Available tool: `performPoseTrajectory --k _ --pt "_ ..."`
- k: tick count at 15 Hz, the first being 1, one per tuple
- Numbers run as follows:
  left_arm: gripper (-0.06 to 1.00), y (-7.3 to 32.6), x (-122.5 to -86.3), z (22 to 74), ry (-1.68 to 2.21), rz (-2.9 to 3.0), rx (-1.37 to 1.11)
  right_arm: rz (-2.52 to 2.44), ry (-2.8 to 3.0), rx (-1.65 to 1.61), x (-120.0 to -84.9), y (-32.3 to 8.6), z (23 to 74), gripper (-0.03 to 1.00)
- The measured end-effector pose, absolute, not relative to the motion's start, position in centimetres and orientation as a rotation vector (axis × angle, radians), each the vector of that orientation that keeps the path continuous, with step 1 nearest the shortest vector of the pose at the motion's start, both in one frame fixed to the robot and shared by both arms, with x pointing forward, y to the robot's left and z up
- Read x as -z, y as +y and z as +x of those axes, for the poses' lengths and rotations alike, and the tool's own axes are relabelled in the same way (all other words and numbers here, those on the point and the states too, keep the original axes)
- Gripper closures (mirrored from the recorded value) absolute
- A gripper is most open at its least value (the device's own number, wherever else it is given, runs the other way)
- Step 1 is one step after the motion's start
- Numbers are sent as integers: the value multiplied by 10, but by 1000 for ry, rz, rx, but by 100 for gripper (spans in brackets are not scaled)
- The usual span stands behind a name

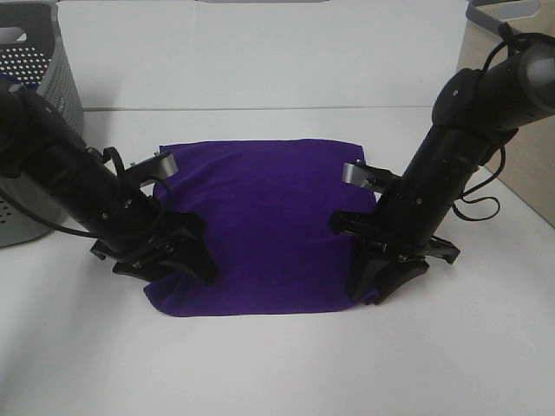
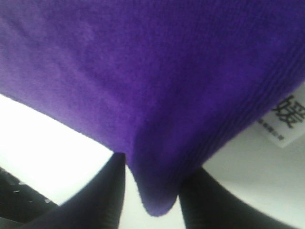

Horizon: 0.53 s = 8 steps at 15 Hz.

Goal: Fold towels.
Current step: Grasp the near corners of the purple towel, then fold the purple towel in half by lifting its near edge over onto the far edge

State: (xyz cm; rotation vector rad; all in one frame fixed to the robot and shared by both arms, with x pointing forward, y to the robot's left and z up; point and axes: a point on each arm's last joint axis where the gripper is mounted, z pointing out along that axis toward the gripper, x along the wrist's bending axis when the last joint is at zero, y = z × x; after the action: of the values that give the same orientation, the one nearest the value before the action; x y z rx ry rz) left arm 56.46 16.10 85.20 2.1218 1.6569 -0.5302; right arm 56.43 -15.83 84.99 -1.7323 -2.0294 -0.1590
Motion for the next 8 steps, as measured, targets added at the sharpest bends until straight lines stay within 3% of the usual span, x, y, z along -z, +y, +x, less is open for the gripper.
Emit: performPoseTrajectory --k 1,2,3,8 --pt "61 161 -847 564 1663 2133 530 -1744 -2055 135 -850 -158 568 74" --pt "79 161 -845 564 1666 2135 533 -1741 -2068 136 -850 -158 571 85" --pt "90 161 -844 563 1670 2137 538 -1741 -2073 140 -850 -157 572 93" --pt "94 162 -848 558 1576 2273 644 -1739 -2125 180 -862 -157 576 94"
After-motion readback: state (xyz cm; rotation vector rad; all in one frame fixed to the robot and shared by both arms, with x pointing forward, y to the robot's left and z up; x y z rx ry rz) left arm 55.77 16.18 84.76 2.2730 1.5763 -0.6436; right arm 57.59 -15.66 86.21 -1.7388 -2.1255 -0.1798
